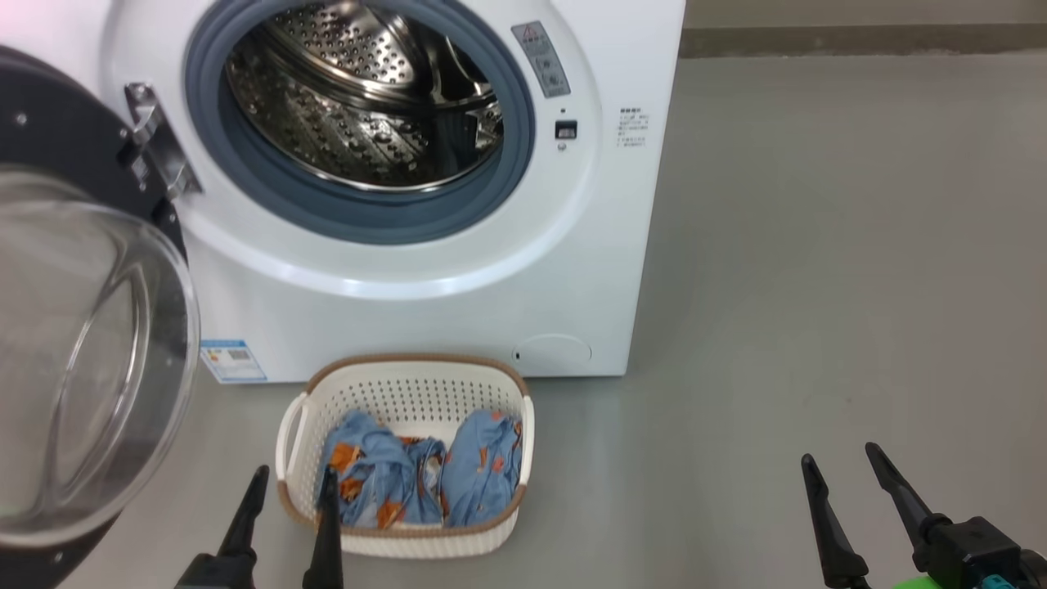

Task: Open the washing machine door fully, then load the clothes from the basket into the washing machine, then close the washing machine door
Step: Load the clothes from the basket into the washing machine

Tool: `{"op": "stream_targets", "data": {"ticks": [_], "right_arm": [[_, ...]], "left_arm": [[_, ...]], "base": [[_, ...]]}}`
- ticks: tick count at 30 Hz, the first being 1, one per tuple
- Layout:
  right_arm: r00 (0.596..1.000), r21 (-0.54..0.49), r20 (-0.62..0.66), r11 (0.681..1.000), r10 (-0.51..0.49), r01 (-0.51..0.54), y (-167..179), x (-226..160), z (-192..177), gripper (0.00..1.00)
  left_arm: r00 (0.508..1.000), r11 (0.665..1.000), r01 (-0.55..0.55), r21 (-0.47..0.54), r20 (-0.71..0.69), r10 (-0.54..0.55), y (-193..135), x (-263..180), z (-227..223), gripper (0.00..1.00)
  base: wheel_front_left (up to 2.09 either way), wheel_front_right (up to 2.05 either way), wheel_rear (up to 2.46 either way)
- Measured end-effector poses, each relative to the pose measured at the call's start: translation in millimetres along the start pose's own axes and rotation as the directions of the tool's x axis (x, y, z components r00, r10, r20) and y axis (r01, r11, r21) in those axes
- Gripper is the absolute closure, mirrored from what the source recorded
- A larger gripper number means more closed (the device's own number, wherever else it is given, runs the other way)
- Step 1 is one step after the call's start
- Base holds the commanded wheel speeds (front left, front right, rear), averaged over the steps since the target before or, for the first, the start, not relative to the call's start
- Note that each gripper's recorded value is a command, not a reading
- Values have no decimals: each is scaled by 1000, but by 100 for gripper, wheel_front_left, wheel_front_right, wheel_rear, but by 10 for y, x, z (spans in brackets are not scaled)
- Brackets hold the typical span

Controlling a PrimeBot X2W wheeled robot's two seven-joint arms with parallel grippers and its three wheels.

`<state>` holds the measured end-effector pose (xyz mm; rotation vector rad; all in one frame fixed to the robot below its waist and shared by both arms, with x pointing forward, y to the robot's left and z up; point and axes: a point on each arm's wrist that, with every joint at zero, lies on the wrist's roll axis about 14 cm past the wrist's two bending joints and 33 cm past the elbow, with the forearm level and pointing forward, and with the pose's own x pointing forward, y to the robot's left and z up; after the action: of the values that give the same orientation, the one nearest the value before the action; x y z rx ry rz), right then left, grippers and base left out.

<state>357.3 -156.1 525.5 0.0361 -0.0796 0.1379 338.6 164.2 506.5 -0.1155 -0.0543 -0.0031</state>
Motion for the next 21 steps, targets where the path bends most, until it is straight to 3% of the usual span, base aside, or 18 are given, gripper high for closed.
{"op": "stream_targets", "data": {"ticks": [10,21], "right_arm": [[1000,0,-3,1000,5,-5,16,6,1,0],[1000,1,-1,1000,8,-8,28,6,7,0]], "left_arm": [[1000,1000,-23,10,-4,23,43,-9,-10,0],[1000,1000,-16,13,-2,16,27,-15,-5,0]], "base": [[155,-155,0],[26,-26,0]]}}
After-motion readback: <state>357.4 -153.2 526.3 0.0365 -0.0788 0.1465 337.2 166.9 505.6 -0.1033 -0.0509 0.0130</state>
